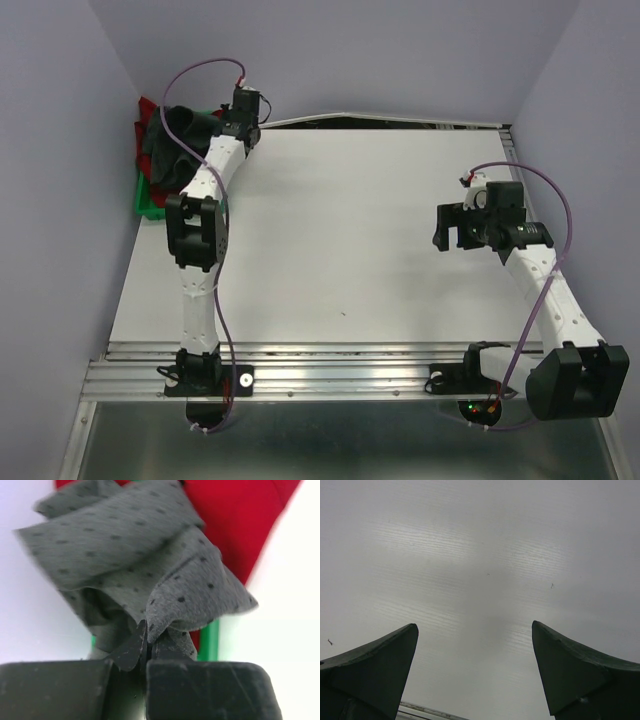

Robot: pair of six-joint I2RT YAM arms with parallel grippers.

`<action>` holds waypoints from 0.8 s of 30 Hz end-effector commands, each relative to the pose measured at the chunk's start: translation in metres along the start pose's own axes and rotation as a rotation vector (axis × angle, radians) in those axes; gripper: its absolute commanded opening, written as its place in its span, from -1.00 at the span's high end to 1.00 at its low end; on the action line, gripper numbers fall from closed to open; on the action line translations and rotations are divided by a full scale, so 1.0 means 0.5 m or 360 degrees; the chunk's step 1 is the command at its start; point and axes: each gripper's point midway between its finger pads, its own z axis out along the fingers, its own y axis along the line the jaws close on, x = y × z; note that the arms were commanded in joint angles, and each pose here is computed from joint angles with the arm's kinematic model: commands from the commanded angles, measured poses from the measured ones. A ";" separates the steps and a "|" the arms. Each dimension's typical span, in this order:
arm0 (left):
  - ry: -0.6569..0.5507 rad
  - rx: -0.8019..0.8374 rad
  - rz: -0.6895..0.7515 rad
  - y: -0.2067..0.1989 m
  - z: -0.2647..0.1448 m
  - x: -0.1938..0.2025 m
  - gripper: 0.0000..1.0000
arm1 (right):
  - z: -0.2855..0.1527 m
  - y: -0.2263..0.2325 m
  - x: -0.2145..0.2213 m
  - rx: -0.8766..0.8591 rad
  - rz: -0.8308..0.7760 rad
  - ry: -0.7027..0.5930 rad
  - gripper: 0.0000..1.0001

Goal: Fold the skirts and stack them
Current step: Grab the skirt from the pile, then move the skirt to the center of the board

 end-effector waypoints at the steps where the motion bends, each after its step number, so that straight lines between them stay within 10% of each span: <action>1: -0.0434 -0.0052 -0.0412 0.227 -0.184 -0.175 1.00 | -0.019 0.008 -0.041 -0.0012 -0.0009 -0.0133 -1.00; 9: -0.1166 0.0174 -0.0739 0.429 -0.499 -0.322 1.00 | -0.032 0.011 -0.055 -0.0032 -0.0006 -0.0172 -1.00; 15: -0.1793 0.0807 -0.0607 0.409 -0.772 -0.373 1.00 | -0.052 0.048 -0.076 -0.0192 -0.0081 -0.0206 -1.00; 24: -0.1804 0.1269 -0.0491 0.268 -0.869 -0.333 1.00 | -0.069 0.098 -0.088 -0.0420 -0.0128 -0.0250 -1.00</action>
